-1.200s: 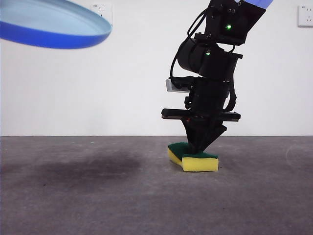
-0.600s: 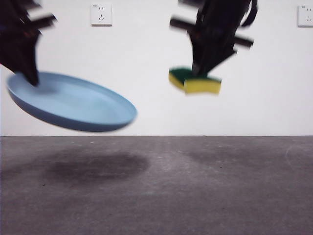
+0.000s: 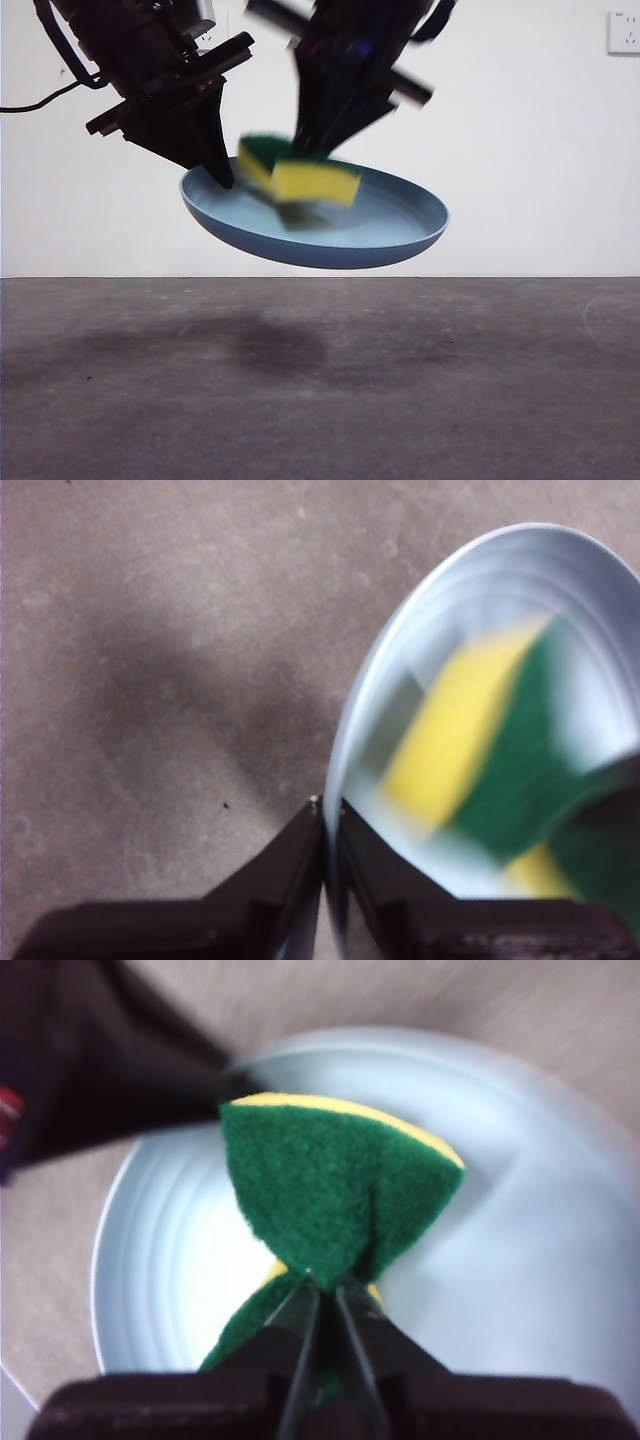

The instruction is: Pick up the plate,pick up the cloth,clean the plate with the cloth

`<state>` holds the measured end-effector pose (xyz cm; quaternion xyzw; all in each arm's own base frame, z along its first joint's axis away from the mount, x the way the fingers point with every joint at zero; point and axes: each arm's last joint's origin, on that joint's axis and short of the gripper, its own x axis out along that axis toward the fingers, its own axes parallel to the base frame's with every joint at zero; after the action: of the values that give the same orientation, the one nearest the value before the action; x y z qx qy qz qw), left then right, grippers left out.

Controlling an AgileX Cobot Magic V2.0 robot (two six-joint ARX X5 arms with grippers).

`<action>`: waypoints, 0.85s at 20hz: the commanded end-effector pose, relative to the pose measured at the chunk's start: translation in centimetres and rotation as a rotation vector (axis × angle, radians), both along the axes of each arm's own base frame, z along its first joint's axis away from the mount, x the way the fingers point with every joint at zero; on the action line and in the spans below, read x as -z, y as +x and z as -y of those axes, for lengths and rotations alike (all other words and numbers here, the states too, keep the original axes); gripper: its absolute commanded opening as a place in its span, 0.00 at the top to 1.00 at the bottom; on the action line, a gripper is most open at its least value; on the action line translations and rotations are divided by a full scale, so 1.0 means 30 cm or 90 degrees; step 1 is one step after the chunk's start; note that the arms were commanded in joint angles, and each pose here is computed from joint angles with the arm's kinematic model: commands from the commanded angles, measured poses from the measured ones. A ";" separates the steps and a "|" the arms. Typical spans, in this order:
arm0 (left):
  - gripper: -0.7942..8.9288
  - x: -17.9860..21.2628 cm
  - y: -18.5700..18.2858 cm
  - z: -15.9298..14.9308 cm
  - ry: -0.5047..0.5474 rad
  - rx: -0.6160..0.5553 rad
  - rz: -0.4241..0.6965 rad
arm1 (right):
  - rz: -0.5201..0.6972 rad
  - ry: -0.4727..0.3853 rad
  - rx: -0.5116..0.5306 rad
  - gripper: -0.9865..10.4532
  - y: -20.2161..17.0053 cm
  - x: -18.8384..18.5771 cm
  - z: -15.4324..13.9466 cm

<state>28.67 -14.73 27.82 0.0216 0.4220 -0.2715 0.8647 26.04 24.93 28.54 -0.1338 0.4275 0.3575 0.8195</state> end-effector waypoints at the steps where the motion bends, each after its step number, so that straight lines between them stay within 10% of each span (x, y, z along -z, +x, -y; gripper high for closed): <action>1: 0.93 0.006 0.003 0.000 -0.008 -0.013 -0.004 | -0.052 -0.003 -0.043 0.93 -0.019 0.066 -0.060; 5: 0.93 0.008 0.020 -0.041 -0.008 -0.037 -0.011 | -0.073 -0.129 -0.052 0.93 -0.073 0.110 -0.066; 9: 0.93 0.013 0.024 -0.070 -0.025 -0.031 -0.041 | 0.024 -0.288 0.086 0.93 -0.012 0.103 0.030; 13: 0.93 0.011 0.012 -0.051 -0.063 0.012 -0.062 | 0.084 -0.186 0.164 0.93 0.112 0.076 0.091; 17: 0.93 0.010 -0.001 -0.020 -0.067 0.033 -0.060 | 0.061 -0.005 0.090 0.93 0.158 0.049 0.084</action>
<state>29.03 -13.38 27.64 -0.0249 0.4466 -0.2775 0.8502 30.53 22.15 27.09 -0.1435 0.4075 0.2585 0.8640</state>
